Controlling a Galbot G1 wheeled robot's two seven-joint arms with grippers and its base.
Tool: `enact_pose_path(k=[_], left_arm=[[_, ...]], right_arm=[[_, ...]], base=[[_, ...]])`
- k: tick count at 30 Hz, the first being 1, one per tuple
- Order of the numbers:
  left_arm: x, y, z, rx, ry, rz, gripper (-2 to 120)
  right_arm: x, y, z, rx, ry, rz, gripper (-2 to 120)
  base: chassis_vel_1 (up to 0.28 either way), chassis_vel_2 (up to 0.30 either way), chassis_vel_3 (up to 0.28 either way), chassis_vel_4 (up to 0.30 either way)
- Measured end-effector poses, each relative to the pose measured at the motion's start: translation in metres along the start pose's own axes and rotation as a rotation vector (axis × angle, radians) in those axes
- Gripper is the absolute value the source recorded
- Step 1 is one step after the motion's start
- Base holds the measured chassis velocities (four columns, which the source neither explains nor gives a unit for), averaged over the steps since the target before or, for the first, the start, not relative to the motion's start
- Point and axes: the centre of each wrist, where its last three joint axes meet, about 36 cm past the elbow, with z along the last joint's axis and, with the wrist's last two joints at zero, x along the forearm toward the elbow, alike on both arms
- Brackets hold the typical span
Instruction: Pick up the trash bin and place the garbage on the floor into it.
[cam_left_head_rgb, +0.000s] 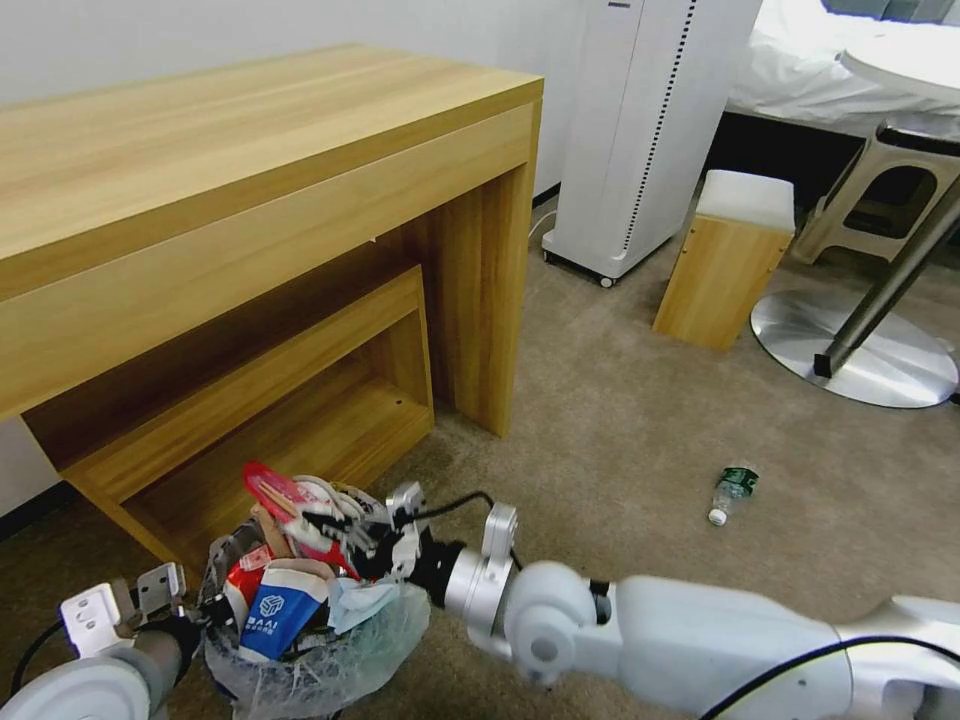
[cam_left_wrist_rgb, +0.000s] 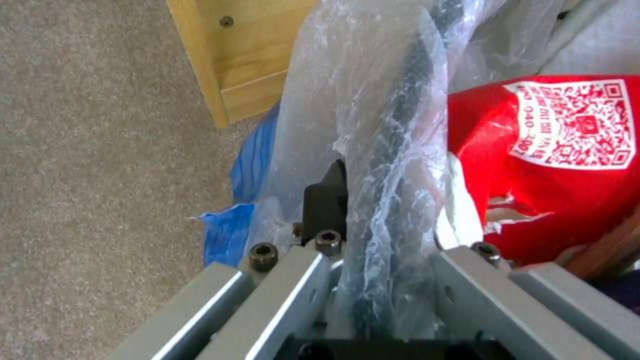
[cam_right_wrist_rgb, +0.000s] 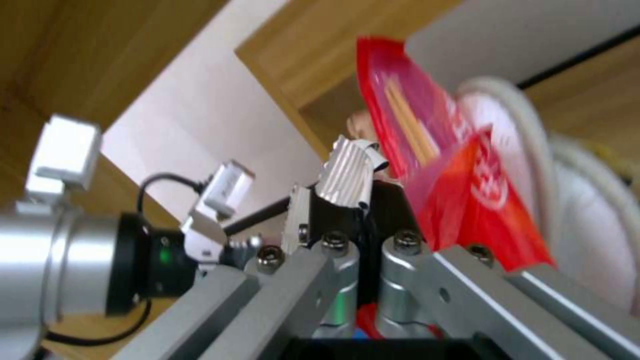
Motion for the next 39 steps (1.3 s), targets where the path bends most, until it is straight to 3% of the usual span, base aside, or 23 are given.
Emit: enact_pose_path(k=[17,25,32,37,39], left_arm=[[0.005,-0.002,0.006,-0.001,0.002,0.004,0],[0.006,-0.002,0.006,-0.004,0.004,0.006,0],[0.005,-0.004,0.006,-0.005,0.007,0.013,0],[0.004,-0.004,0.007,-0.005,0.008,0.014,0],[0.004,-0.004,0.007,-0.006,0.011,0.012,0]], right_arm=[[-0.010,0.012,0.029,-0.040,0.073,0.083,0],[-0.015,0.011,0.025,-0.014,0.083,0.080,0],[-0.012,0.007,0.019,0.010,0.106,0.057,28],[-0.014,0.008,0.018,0.017,0.108,0.044,41],[-0.019,0.009,0.015,0.023,0.102,0.039,52]], base=[[0.000,0.000,0.000,0.000],[0.000,0.000,0.000,0.000],[0.000,0.000,0.000,0.000],[0.000,0.000,0.000,0.000],[0.000,0.000,0.000,0.000]])
